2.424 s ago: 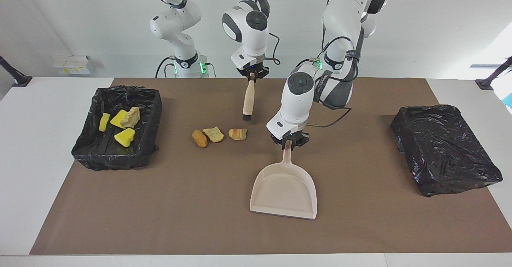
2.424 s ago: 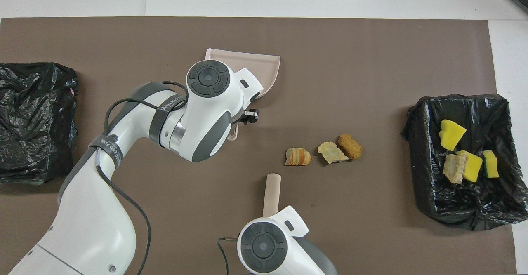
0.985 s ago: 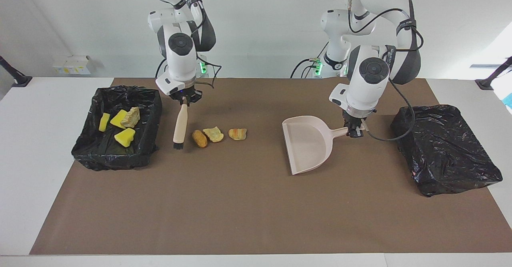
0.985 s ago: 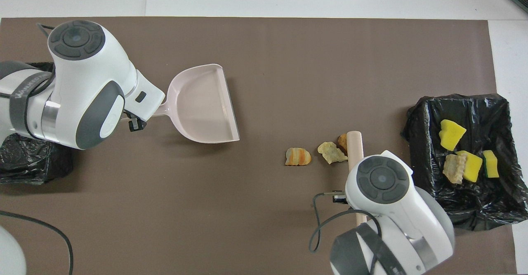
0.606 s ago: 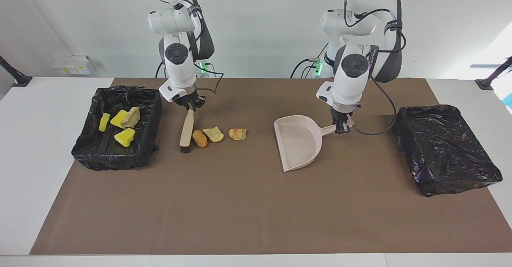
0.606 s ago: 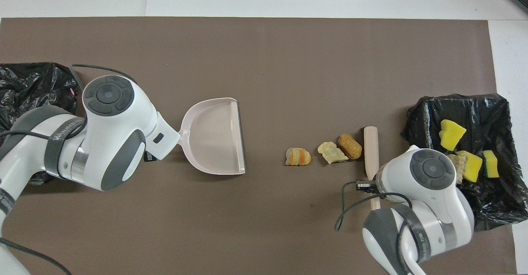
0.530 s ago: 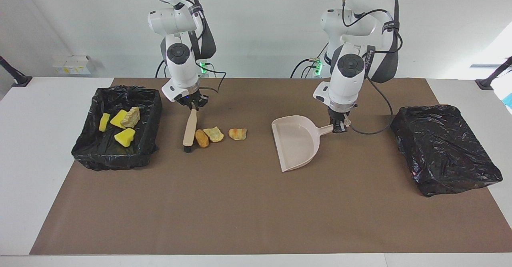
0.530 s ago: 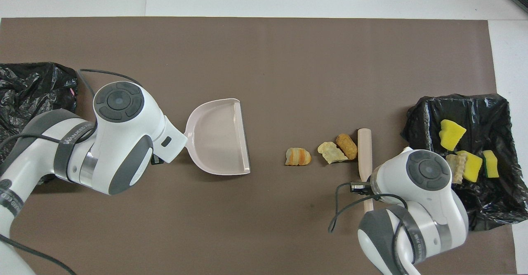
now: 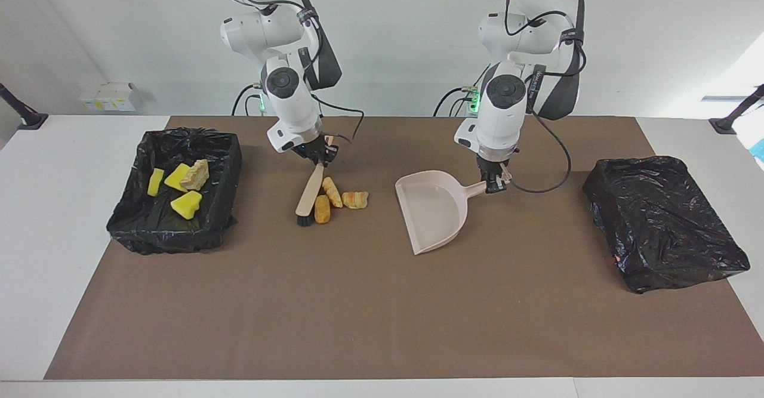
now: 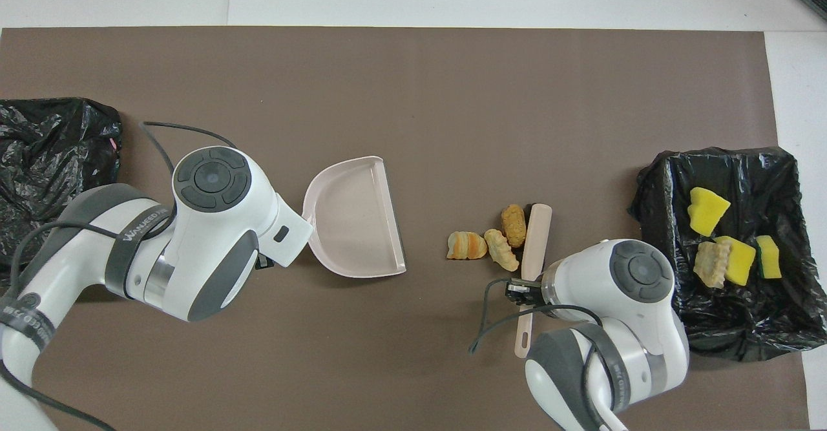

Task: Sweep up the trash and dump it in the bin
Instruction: 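Sweep the brown pieces into the dustpan with the right gripper's brush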

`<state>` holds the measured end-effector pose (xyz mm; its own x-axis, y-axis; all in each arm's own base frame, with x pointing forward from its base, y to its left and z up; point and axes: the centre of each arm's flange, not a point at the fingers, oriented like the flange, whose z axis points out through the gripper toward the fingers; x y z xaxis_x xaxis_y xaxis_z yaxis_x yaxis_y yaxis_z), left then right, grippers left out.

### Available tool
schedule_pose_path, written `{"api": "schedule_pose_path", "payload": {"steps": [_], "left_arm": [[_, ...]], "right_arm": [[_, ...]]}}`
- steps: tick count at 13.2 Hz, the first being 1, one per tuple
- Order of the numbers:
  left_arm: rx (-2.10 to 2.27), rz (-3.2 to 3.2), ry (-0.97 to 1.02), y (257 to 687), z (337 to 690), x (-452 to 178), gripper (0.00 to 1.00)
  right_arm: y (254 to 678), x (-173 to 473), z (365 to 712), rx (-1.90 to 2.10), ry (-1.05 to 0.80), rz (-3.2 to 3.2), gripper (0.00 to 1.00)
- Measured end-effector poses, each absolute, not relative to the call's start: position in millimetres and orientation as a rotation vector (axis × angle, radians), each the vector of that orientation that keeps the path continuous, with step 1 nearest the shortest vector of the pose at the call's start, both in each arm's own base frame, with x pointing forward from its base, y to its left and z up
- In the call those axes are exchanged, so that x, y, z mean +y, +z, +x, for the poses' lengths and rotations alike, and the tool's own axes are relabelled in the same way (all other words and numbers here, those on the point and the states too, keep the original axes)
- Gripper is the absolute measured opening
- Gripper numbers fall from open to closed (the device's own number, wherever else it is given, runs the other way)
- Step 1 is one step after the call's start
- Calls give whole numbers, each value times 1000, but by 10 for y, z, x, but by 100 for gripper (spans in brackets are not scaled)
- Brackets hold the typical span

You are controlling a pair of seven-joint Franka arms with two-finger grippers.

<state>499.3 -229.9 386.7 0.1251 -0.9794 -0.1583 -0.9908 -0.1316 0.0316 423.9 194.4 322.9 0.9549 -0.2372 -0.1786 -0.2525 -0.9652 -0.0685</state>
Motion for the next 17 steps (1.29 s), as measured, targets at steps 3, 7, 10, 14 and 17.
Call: {"api": "schedule_pose_path", "payload": {"steps": [3,7,10,14,17], "left_arm": [[2030,-2276,210,3877,4910,-2351,31],[2062,-2251,176,3859,4897,-2383,31],[2070,-2298,158,3835,4889,-2384,31],[2083,-2401,41,3848,5038,-2209,31],[2055,-2452,14,3873,5147,-1985,31]], "right_arm": [[3236,2442,4226,286,270,-3000,25],[3323,3237,4287,245,312,-2880,25],[3355,3707,4311,222,342,-2813,25],[3516,3908,4289,174,317,-2794,25],[3818,3685,4357,119,348,-2855,25]]}}
